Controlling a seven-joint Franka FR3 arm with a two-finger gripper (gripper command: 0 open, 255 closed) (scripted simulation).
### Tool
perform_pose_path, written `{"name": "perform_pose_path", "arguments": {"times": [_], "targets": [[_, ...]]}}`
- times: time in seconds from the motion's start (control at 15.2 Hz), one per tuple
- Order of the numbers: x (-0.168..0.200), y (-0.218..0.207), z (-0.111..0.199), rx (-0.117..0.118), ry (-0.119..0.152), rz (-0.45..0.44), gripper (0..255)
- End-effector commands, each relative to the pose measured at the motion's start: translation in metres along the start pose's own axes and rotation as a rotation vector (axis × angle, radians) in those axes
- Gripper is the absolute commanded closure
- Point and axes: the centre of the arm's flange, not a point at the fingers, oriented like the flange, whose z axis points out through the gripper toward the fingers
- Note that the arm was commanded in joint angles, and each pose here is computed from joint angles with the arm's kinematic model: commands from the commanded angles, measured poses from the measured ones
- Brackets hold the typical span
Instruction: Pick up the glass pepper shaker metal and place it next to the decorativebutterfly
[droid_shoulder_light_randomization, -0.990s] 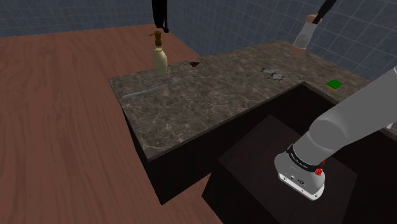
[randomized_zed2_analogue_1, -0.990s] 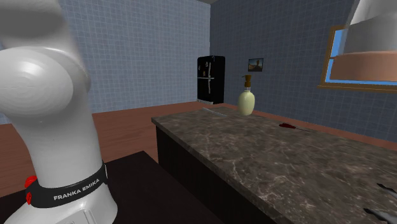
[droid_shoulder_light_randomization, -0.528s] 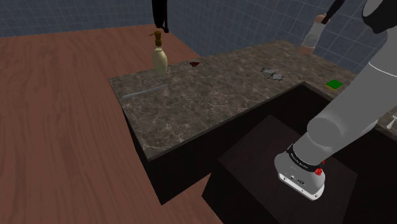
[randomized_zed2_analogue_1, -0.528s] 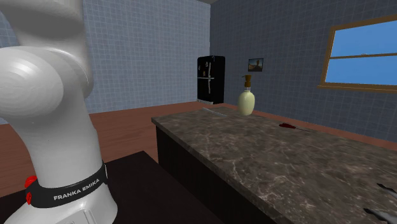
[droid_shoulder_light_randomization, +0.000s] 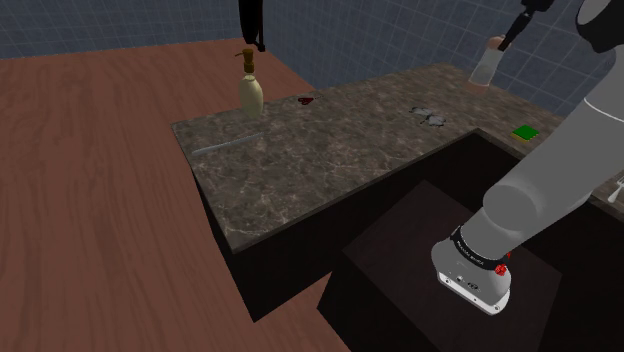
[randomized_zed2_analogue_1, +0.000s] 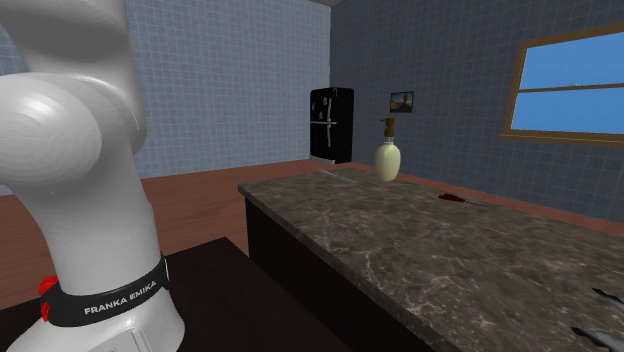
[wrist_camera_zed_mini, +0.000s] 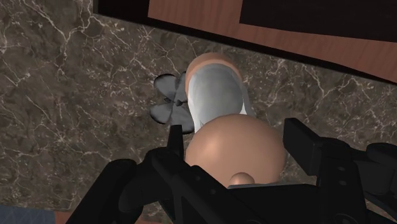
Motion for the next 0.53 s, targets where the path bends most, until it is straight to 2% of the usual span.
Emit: {"name": "perform_pose_path", "arguments": {"times": [0.0, 0.46], "targets": [[0.000, 0.001, 0.010, -0.001, 0.000, 0.000, 255], [-0.004, 0.001, 0.047, -0.001, 0.000, 0.000, 255]]}}
